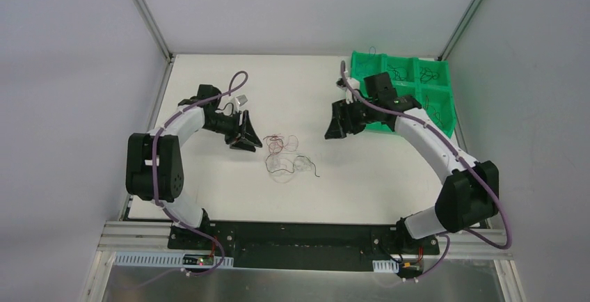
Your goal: Untangle the cables
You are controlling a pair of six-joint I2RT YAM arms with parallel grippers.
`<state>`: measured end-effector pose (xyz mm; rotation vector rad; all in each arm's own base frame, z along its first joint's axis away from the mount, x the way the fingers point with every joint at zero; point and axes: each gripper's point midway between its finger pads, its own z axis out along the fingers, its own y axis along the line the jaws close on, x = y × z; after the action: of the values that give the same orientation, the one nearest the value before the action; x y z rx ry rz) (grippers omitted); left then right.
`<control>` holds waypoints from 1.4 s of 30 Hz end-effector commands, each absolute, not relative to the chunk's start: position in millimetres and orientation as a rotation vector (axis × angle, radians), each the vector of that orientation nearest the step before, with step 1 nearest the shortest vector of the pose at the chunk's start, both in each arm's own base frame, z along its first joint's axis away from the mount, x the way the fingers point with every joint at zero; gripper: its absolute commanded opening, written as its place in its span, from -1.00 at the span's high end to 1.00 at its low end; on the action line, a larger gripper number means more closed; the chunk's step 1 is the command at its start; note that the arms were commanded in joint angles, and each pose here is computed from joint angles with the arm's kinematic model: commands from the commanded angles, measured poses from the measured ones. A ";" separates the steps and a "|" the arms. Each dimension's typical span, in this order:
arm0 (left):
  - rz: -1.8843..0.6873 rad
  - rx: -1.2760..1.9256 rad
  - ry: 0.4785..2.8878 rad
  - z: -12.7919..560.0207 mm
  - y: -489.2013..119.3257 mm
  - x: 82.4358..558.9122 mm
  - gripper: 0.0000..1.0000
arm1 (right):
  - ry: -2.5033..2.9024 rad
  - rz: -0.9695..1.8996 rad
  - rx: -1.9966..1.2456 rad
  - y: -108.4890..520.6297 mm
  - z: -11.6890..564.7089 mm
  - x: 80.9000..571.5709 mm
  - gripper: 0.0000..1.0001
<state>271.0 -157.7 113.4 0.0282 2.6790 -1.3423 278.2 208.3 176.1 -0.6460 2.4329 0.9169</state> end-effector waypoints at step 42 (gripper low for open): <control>-1.346 -0.097 2.720 70.0 -184.7 280.7 -0.44 | 2.191 0.949 -0.831 366.7 153.3 357.5 1.00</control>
<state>279.3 -165.8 75.0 -0.1429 2.7359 -1.3174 347.5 355.8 77.5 -0.9042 2.3710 0.9149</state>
